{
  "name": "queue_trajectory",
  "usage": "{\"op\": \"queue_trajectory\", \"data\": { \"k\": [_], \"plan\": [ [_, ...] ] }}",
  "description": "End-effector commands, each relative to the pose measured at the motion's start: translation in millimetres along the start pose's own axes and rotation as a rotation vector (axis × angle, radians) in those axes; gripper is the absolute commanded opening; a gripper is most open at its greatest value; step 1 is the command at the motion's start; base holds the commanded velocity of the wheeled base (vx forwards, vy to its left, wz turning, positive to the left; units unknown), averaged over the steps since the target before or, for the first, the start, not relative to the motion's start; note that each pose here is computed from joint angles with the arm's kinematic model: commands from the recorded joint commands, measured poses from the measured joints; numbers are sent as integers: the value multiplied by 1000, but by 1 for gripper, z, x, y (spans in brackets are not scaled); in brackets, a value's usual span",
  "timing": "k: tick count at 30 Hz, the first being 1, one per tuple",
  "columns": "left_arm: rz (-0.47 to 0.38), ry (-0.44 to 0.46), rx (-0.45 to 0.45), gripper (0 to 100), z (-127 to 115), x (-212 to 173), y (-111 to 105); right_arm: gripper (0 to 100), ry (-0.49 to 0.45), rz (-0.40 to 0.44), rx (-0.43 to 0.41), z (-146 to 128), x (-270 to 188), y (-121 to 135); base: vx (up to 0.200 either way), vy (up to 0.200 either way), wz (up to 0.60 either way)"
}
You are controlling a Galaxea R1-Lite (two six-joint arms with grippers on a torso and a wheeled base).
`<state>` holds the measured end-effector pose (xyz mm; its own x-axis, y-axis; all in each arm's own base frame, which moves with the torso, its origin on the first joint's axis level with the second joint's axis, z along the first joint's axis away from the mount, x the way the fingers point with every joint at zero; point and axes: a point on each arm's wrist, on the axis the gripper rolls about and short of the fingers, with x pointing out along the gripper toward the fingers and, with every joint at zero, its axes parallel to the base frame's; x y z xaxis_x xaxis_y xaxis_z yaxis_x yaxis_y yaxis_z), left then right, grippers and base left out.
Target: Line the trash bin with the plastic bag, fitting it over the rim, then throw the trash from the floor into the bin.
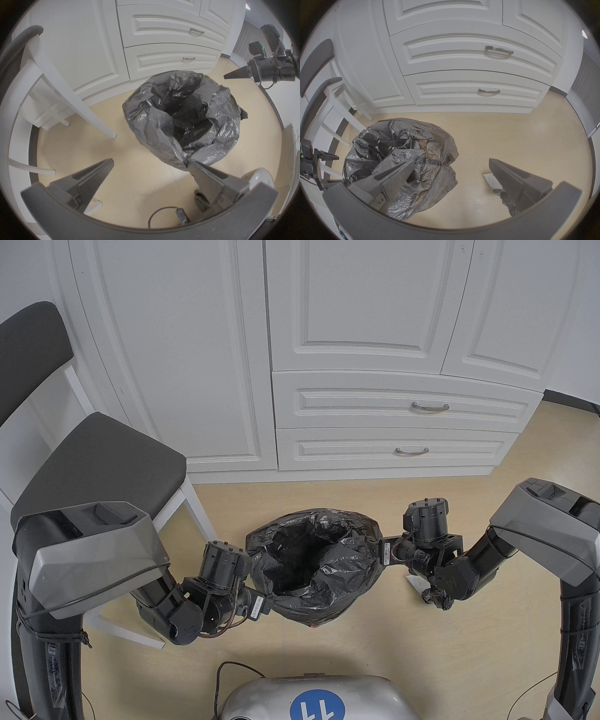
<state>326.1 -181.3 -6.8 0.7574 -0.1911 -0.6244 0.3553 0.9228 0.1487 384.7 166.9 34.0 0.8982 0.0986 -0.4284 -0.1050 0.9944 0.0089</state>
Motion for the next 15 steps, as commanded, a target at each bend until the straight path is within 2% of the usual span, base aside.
{"op": "queue_trajectory", "data": {
  "k": [1, 9, 15],
  "plan": [
    [3, 9, 5, 100, -2, -7, 8, 100, 2, -1, -5, -2, 1, 0, 0, 0, 0],
    [-44, 48, 45, 100, -13, -5, 9, 100, 2, -1, -5, -2, 1, 0, 0, 0, 0],
    [-47, 87, 36, 100, -24, 12, 12, 100, -1, -1, -4, -1, 1, 0, 0, 0, 0]
  ]
}}
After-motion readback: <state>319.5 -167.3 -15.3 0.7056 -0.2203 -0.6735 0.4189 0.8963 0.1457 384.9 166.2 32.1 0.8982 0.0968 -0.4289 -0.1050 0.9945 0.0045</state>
